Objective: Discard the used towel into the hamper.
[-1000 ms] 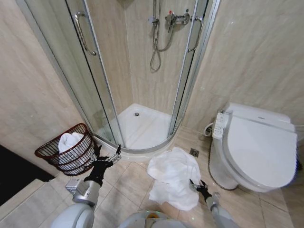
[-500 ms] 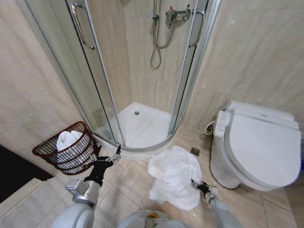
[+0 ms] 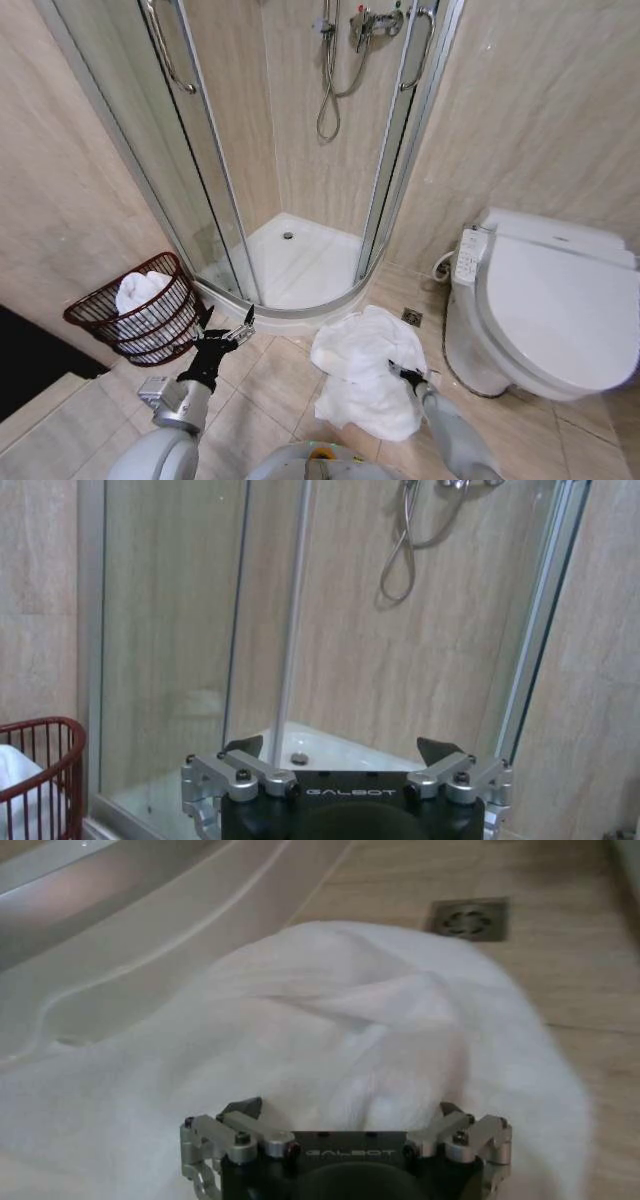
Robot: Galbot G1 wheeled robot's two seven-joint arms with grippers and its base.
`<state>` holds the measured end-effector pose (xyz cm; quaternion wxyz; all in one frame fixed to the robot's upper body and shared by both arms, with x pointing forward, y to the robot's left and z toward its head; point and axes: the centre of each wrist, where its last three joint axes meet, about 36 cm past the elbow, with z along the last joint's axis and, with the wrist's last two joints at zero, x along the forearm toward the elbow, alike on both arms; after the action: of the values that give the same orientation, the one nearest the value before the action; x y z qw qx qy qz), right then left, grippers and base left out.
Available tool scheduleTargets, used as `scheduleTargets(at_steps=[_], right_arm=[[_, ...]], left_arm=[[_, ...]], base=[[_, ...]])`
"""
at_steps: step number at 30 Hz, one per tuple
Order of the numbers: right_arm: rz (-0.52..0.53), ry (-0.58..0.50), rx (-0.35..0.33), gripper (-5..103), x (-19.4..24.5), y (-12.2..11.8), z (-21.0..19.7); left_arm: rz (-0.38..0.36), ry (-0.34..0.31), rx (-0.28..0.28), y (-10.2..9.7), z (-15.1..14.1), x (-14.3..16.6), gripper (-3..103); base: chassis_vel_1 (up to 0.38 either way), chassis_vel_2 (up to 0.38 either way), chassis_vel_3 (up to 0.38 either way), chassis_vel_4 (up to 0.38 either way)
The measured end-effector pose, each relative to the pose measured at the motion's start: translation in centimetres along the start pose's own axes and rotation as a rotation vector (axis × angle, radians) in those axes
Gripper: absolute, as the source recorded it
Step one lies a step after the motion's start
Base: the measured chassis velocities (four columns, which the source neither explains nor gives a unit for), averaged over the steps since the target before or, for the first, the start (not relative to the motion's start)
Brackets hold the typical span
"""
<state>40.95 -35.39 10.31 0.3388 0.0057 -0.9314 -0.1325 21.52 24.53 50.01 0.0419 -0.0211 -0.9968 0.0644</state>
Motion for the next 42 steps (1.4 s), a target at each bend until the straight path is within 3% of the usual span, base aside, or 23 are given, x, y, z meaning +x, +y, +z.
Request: scheduleTargets(at_steps=[2,10,18,21,24,32,35,42], right_arm=[[0.004,0.008,0.001,100,-0.8,1.9,0.0],[-0.024,0.019,0.012,100,-1.5,4.4,-0.3],[-0.010,0.034,0.055,96,-1.3,4.3,-0.2],[-0.001,0.037,0.072,89,-0.9,3.6,0.1],[0.004,0.035,0.095,73,-0.5,2.9,0.3],[-0.004,0.015,0.144,50,0.1,2.5,-0.1],[-0.012,0.010,0.153,34,0.3,2.3,-0.2],[-0.023,-0.035,0.169,20,1.0,1.7,-1.0]], left_arm=[[0.000,0.000,0.000,0.0,0.0,0.0,100],[0.000,0.000,0.000,0.0,0.0,0.0,100],[0.000,0.000,0.000,0.0,0.0,0.0,100],[0.000,0.000,0.000,0.0,0.0,0.0,100],[0.000,0.000,0.000,0.0,0.0,0.0,100],[0.000,0.000,0.000,0.0,0.0,0.0,100],[0.000,0.000,0.000,0.0,0.0,0.0,100],[0.000,0.000,0.000,0.0,0.0,0.0,100]], base=[[0.000,0.000,0.000,0.000],[0.000,0.000,0.000,0.000],[0.000,0.000,0.000,0.000],[0.000,0.000,0.000,0.000],[0.000,0.000,0.000,0.000],[0.000,0.000,0.000,0.000],[0.000,0.000,0.000,0.000],[0.000,0.000,0.000,0.000]])
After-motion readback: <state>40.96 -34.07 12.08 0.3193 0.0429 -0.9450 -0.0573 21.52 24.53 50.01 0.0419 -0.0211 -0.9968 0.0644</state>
